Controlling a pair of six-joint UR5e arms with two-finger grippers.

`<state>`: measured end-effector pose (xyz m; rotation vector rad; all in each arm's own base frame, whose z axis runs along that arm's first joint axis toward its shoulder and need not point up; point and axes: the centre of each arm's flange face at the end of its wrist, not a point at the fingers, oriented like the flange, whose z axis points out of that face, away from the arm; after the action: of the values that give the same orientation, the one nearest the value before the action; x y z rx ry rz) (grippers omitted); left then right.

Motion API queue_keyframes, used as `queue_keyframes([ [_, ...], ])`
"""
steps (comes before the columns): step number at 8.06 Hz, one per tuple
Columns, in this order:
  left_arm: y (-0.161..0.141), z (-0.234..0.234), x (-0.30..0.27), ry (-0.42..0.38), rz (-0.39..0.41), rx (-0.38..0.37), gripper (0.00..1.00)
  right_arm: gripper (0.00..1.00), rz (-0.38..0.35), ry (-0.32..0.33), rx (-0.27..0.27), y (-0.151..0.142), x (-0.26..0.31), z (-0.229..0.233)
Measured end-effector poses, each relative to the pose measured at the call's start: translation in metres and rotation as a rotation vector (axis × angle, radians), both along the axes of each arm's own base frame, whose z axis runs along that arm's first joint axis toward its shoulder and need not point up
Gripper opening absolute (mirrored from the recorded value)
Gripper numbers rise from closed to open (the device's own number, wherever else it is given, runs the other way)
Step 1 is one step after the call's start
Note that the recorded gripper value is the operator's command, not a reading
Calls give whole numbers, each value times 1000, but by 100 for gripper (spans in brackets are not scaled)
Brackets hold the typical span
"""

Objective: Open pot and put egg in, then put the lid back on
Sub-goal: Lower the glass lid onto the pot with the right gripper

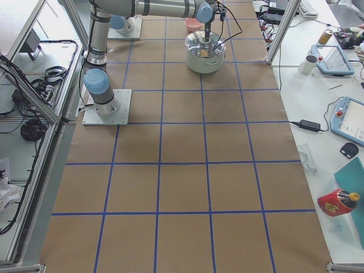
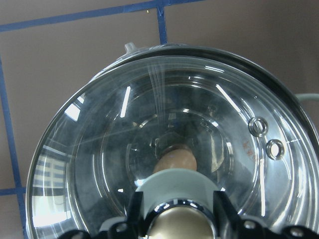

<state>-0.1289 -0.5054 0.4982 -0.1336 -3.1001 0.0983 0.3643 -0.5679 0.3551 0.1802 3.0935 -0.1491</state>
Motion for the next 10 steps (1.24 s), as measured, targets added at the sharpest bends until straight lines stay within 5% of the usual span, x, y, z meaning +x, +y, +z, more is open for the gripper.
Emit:
queue_keyframes([
  [10, -1, 0, 1, 0, -8, -2, 100, 0, 20, 16, -6, -4, -5, 0],
])
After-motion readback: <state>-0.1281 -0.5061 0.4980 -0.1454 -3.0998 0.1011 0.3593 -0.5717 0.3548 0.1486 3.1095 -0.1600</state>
